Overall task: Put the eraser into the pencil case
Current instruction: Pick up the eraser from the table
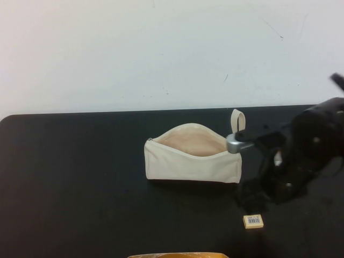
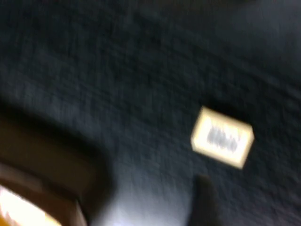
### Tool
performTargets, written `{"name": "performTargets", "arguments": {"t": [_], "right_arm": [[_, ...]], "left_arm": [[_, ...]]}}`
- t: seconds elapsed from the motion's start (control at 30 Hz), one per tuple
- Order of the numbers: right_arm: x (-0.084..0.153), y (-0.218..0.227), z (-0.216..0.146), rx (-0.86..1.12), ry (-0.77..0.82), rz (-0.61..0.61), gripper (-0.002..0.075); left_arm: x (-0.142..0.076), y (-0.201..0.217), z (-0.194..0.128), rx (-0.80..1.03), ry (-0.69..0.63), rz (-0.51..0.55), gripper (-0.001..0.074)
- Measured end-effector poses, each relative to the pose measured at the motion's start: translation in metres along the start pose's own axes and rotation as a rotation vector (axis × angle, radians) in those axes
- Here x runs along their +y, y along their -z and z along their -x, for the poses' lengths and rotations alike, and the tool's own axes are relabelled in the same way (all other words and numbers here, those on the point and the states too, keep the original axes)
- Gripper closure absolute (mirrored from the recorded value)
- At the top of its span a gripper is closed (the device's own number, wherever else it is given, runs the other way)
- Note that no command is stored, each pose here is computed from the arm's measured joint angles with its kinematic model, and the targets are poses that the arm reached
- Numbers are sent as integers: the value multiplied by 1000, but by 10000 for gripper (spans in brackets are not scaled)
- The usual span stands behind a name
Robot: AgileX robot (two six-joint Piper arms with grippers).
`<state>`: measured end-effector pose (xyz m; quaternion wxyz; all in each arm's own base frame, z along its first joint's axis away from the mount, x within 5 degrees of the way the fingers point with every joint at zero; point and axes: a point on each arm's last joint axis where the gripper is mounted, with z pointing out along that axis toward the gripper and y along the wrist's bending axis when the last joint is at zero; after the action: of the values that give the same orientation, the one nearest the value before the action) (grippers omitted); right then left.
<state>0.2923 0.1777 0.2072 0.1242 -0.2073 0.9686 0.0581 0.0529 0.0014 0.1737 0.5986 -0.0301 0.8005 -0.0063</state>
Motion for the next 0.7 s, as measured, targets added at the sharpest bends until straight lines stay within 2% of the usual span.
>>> {"name": "performTargets", "arguments": {"t": [0.07,0.13,0.33,0.5,0.63,0.7], "right_arm": [[3,-9,8,-16,-14,-2,223],[4,-19,13,-14,-37,-4,203],[4,-47,17,34,-93,-23,216],[3,-66,13,84,-113,-33,241],[3,-69,14,91,-132,-36,300],[3,-69,14,97,-134,-37,359]], "left_arm": [[0,0,0,0,0,0,737],[0,0,0,0,0,0,737],[0,0,0,0,0,0,737],[0,0,0,0,1,0,737],[0,0,0,0,1,0,737],[0,0,0,0,1,0,737]]}}
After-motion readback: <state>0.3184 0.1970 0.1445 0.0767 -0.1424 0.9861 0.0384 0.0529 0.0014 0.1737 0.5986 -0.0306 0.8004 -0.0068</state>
